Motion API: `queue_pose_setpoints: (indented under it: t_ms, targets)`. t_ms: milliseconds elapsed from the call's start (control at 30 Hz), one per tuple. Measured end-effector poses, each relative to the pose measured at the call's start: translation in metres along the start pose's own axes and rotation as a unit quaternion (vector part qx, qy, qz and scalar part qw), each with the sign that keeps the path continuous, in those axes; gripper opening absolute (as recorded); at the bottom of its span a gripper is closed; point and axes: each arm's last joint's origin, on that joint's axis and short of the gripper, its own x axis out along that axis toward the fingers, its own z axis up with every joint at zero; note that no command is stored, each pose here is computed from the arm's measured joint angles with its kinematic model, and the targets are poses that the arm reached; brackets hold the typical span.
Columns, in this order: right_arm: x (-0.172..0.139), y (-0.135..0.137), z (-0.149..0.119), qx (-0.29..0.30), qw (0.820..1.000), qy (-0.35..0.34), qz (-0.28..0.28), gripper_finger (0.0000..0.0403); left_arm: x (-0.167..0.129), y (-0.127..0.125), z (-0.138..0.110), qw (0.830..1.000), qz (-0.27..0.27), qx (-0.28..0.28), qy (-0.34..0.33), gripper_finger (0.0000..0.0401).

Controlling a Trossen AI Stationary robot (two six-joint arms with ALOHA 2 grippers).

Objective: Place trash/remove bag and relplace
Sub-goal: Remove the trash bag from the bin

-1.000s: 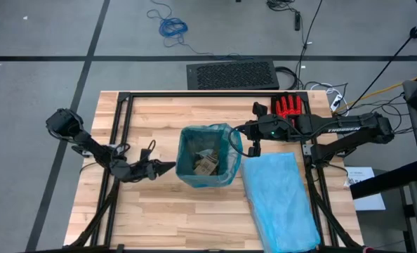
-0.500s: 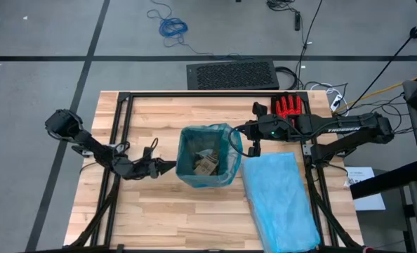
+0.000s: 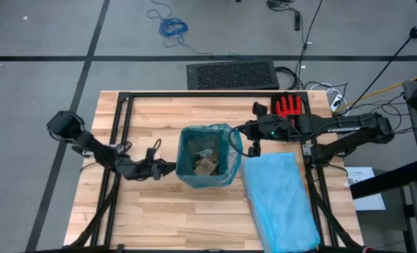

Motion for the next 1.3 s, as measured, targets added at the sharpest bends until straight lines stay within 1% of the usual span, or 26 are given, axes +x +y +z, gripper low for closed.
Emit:
queue_pose_setpoints:
  t_ms: [133,200,367,667,733,800,867,933,1000,1100,1200,1300]
  targets:
    - [0.0,0.0,0.0,0.0,1.0,0.0,0.0,0.0,0.002,0.005,-0.004,1.0,0.01,-0.012,0.002,0.011]
    - [0.0,0.0,0.0,0.0,1.0,0.0,0.0,0.0,0.002,0.004,-0.004,1.0,0.001,-0.019,-0.004,0.011]
    - [0.0,0.0,0.0,0.0,1.0,0.0,0.0,0.0,0.002,-0.002,-0.001,0.999,-0.027,-0.011,-0.018,0.011]
    - [0.0,0.0,0.0,0.0,1.0,0.001,0.0,0.0,0.002,-0.005,0.0,0.999,-0.04,0.001,-0.025,0.011]
    - [0.0,0.0,0.0,0.001,1.0,0.001,0.0,0.0,0.0,-0.01,0.001,0.998,-0.057,0.008,-0.029,0.0109]
    - [0.0,0.0,0.0,0.001,1.0,0.001,0.0,0.0,-0.002,-0.015,0.002,0.996,-0.085,0.02,-0.032,0.0109]
    - [0.0,0.0,0.0,0.001,1.0,0.001,0.0,0.0,-0.004,-0.022,0.004,0.991,-0.123,0.042,-0.034,0.0109]
    - [0.0,0.0,0.0,0.001,1.0,0.001,0.0,0.0,-0.005,-0.028,0.005,0.987,-0.14,0.073,-0.033,0.0109]
    - [0.0,0.0,0.0,0.0,1.0,0.001,0.0,0.0,-0.006,-0.035,0.008,0.982,-0.158,0.092,-0.039,0.0109]
    - [0.0,0.0,0.0,-0.001,1.0,-0.001,0.0,0.0,-0.007,-0.04,0.01,0.978,-0.176,0.106,-0.04,0.0109]
    - [0.0,0.0,0.0,-0.004,1.0,-0.002,0.0,0.0,-0.008,-0.042,0.012,0.977,-0.182,0.104,-0.044,0.0109]
    - [0.0,0.0,0.002,-0.007,1.0,-0.008,-0.001,0.0,-0.01,-0.045,0.015,0.973,-0.189,0.118,-0.053,0.0109]
